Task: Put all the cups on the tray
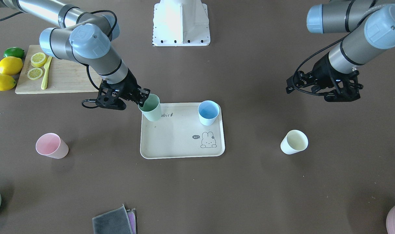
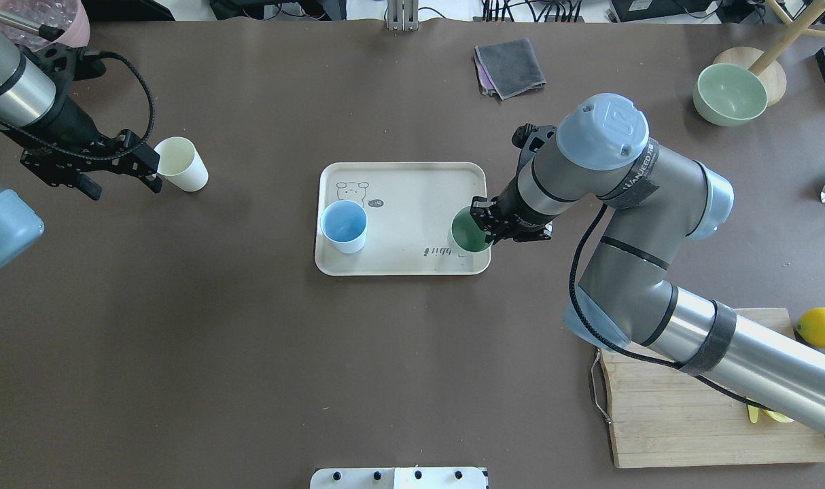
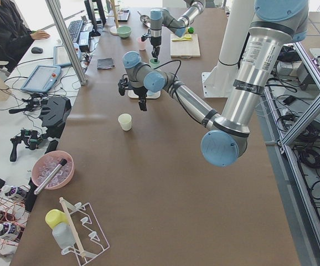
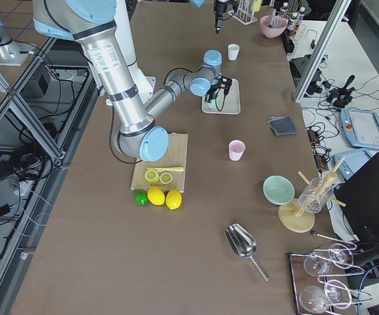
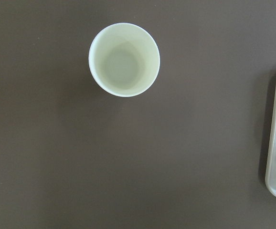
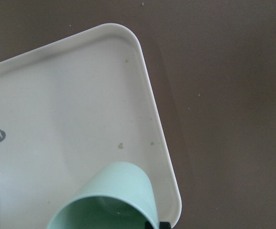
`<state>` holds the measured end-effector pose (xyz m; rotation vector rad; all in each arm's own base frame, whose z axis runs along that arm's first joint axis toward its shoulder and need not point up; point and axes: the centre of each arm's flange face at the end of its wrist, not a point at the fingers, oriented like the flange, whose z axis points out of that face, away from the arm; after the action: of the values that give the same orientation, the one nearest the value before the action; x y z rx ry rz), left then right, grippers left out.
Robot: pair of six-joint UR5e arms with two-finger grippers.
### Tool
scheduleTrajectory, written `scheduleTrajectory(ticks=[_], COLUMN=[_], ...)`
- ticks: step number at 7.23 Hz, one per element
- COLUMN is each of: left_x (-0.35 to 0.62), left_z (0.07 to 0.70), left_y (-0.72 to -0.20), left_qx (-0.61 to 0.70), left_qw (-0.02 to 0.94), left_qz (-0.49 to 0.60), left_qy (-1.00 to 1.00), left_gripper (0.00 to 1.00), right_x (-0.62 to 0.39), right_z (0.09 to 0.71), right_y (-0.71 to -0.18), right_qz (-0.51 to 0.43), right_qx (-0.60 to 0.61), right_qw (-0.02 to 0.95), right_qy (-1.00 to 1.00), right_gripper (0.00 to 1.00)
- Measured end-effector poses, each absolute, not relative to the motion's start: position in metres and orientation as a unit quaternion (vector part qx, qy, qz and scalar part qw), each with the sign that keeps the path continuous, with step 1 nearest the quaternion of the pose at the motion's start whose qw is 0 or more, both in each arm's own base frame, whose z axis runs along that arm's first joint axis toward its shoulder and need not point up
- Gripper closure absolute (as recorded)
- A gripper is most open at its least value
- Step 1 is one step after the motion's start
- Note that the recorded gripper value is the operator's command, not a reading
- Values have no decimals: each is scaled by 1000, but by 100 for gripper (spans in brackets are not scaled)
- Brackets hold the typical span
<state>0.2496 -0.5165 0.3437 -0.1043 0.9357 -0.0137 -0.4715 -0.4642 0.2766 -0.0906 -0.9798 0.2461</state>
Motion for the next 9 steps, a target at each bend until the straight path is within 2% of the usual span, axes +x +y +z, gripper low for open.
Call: scheduleTrajectory(ticks=[1,5,9], left_x=[249,225,202], left_z=[345,355,413], left_y=[-517,-532,-569], left_qx=[-51,-49,-43], left_qw=[891,893,901], left_qz=[-7,-29,32], left_qy=[450,447,431], left_gripper=[2,2,2], right_x=[-476,-467,-378], right_z=[276,264,259], right_y=[-461,-458,-502], right_qz=[116,118,141], right_qx=[-43,-44,-53], right_qw=[875,871,859], right_qy=[-469,-475,-489], right_gripper=[1,0,0])
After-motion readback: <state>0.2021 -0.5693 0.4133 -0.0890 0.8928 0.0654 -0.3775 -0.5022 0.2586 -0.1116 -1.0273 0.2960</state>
